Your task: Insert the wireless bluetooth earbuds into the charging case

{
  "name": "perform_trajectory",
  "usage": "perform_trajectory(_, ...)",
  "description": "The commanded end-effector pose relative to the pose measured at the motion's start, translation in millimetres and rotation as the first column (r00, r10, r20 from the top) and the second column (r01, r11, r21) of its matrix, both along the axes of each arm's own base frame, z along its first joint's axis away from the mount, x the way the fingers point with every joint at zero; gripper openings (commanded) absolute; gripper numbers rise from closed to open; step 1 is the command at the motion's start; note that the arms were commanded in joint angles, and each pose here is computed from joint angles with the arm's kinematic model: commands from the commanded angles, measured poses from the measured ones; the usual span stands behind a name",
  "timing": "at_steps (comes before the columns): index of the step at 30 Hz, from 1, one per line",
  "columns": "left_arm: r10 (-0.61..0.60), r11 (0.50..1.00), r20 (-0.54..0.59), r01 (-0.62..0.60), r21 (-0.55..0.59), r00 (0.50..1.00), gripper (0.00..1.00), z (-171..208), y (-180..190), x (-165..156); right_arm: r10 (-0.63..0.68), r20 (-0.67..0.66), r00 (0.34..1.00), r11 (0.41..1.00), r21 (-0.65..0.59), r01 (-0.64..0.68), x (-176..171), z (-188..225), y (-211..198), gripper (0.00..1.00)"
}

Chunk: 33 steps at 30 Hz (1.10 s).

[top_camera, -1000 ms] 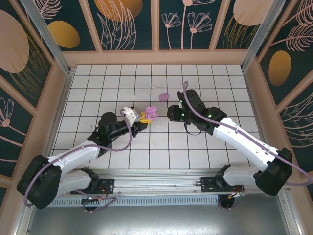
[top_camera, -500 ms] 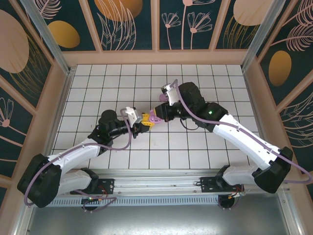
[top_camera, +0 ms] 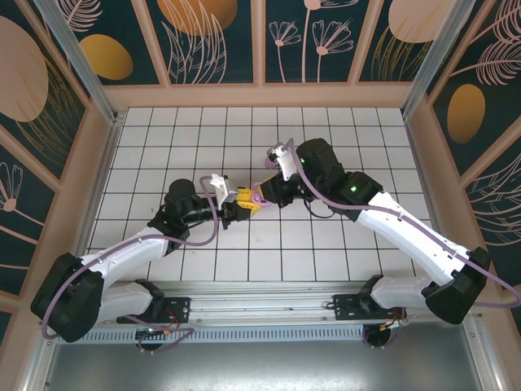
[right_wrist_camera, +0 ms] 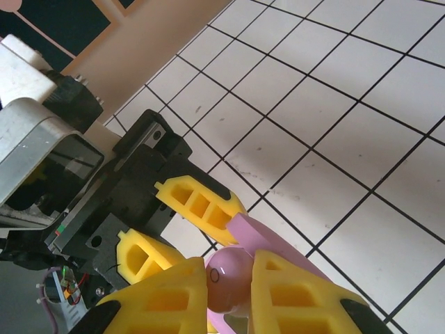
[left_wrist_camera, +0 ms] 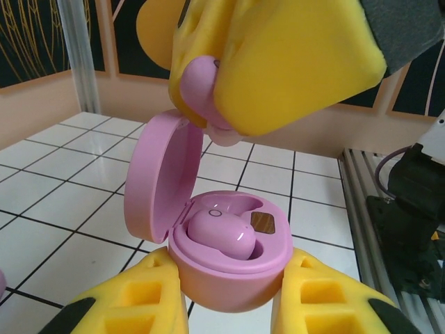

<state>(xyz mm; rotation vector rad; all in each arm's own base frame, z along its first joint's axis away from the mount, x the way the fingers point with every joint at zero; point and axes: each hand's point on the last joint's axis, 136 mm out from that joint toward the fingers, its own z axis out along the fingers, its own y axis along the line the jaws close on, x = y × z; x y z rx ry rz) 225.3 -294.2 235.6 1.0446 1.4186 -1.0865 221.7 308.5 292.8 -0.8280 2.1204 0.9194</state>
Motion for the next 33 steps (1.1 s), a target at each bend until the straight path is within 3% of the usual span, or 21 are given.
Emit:
perform_trajectory(1, -0.050, 0.996, 0.064, 0.055, -0.071, 0.997, 0.06, 31.6, -5.9, -5.1, 0.035, 0.006, 0.999, 0.999, -0.009, -0.035, -9.4, -4.3, -2.5, 0.15)
perform_trajectory(15, -0.055, 0.993, 0.023, 0.057, -0.100, 0.998, 0.06, 41.3, -10.1, 0.2, -0.025, 0.077, 0.997, 1.000, -0.004, 0.025, -2.5, 15.6, -13.9, 0.15)
perform_trajectory(33, -0.078, 0.988, 0.034, 0.082, -0.128, 0.996, 0.06, 50.2, -9.1, -6.0, 0.015, 0.036, 0.999, 0.996, -0.087, -0.011, -8.0, -5.8, -24.9, 0.15)
